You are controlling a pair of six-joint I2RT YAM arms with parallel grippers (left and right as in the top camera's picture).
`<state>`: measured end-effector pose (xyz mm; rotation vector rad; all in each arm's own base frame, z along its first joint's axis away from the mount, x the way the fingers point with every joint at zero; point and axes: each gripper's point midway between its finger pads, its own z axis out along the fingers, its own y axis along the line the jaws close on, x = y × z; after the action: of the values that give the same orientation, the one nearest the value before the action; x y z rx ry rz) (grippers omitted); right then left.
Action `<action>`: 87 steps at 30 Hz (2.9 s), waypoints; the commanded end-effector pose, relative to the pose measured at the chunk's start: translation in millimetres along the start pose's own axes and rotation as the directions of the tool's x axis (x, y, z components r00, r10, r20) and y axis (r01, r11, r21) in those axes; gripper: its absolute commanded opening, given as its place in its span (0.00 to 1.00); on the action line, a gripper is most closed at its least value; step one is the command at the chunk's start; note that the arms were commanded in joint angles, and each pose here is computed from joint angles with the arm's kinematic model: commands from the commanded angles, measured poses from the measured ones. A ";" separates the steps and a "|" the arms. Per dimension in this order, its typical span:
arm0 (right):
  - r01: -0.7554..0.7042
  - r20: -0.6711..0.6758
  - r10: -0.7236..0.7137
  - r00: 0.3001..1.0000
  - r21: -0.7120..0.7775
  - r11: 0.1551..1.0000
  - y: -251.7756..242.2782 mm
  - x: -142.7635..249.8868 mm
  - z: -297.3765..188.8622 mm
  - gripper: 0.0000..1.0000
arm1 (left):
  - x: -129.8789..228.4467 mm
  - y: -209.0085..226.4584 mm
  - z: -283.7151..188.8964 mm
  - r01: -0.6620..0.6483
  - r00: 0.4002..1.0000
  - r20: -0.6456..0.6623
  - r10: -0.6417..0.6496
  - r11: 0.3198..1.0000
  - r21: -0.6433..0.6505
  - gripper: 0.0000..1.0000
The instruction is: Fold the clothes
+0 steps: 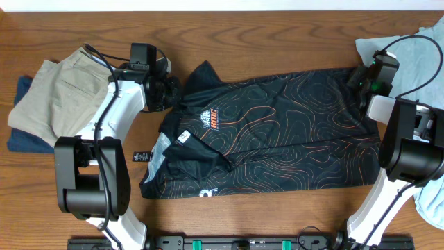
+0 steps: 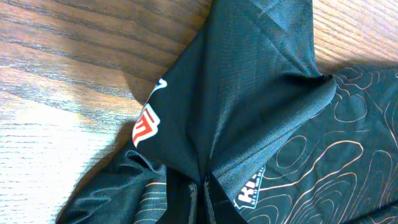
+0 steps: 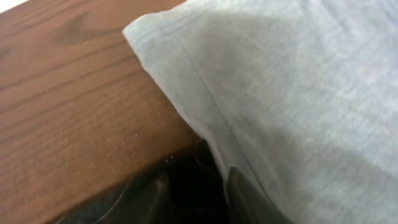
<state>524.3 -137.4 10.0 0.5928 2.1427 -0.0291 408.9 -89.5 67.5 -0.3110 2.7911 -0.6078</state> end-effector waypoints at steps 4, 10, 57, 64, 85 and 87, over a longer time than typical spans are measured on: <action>0.006 -0.025 -0.006 1.000 0.007 1.000 2.0 5.3 3.0 0.01 | -0.7 0.6 -6.6 -0.010 1.000 0.015 0.011 1.000 -0.005 0.06; 0.009 -0.077 -0.007 0.997 0.030 1.000 -3.1 12.0 -3.7 0.01 | -0.6 0.7 -6.6 -0.010 1.000 0.015 0.010 1.000 -0.005 0.06; 0.065 -0.105 -0.072 0.992 -0.070 0.995 26.9 10.5 -17.6 0.43 | 10.6 43.8 -13.2 0.067 0.998 -0.005 -0.070 0.976 -0.205 0.06; 0.068 -0.108 -0.072 0.992 -0.035 0.997 19.2 17.4 -10.4 0.43 | 10.6 43.8 -13.2 0.067 0.998 -0.005 -0.070 0.976 -0.205 0.06; 0.084 -0.127 -0.090 0.988 -0.051 0.995 29.2 30.2 -6.4 0.16 | 10.6 43.8 -13.2 0.067 0.998 -0.005 -0.070 0.976 -0.205 0.06; 0.084 -0.128 -0.089 0.988 -0.050 0.995 28.9 30.2 -6.4 0.01 | 10.6 43.8 -13.2 0.067 0.998 -0.005 -0.070 0.976 -0.205 0.06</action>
<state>516.8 -105.4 4.7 0.4969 2.2699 0.0146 389.4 -51.5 52.3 -0.4479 2.8854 -0.3616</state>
